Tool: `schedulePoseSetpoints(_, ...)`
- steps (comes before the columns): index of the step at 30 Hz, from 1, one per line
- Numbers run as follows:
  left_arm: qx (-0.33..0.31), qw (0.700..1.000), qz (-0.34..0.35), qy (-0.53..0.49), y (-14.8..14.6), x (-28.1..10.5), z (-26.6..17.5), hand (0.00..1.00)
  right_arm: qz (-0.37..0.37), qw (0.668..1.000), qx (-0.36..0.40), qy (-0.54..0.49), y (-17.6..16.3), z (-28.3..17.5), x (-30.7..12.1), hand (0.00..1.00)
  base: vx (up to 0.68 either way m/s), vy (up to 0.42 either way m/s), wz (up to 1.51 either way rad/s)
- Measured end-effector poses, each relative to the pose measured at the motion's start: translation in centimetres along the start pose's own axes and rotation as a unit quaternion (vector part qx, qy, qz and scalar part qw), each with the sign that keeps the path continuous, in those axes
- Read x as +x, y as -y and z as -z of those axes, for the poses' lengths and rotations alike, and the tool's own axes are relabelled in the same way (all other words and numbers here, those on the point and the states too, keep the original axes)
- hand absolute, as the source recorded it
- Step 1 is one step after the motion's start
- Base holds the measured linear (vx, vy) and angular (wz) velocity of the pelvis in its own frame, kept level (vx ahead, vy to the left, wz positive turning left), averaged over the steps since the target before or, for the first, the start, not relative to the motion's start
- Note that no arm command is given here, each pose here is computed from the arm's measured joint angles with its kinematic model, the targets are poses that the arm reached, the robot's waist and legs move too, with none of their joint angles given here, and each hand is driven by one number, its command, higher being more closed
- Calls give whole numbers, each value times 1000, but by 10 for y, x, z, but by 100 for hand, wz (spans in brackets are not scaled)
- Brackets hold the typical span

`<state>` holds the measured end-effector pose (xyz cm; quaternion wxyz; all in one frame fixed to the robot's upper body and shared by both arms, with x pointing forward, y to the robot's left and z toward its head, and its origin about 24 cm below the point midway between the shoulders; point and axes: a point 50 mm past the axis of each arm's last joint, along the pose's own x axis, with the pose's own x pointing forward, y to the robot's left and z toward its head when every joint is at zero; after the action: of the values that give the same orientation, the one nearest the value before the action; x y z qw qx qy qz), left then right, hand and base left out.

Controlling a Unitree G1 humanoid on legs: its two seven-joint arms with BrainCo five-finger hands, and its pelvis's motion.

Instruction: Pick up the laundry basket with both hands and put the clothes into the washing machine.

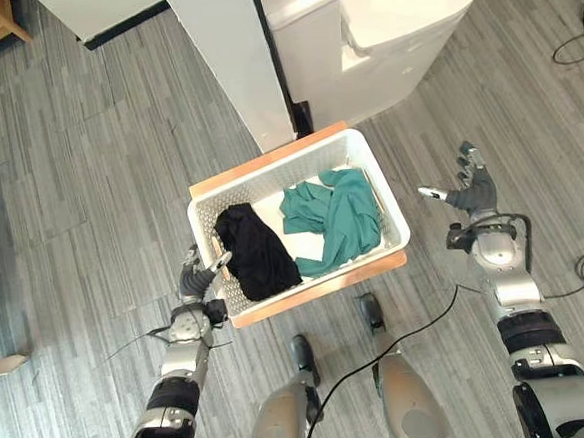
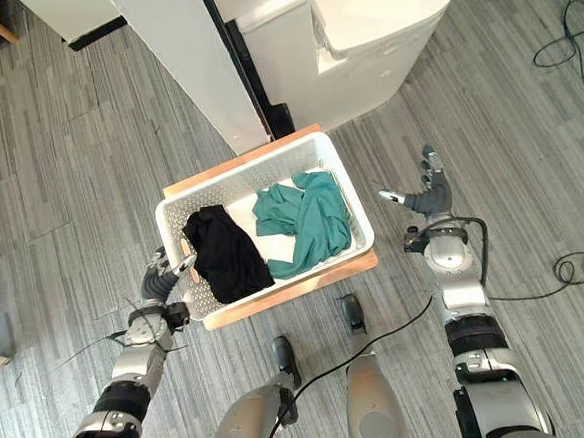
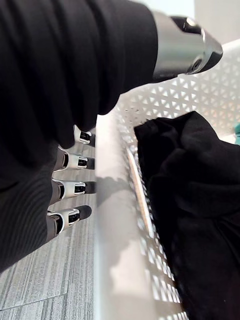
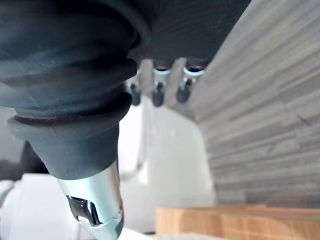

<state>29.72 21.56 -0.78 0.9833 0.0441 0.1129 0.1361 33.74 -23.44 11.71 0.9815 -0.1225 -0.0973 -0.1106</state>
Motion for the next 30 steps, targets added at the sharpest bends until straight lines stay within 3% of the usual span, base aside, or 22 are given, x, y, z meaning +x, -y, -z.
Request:
schedulePoseSetpoints(20, -12, 1000, -20, 16, 15, 20, -28, 0, -33, 998, -53, -13, -29, -16, 33, 0, -7, -3, -3)
schedulePoseSetpoints(30, -55, 997, -7, 59, 29, 32, -65, 0, -12, 996, -75, 36, -21, -64, 65, 0, -2, 5, 8)
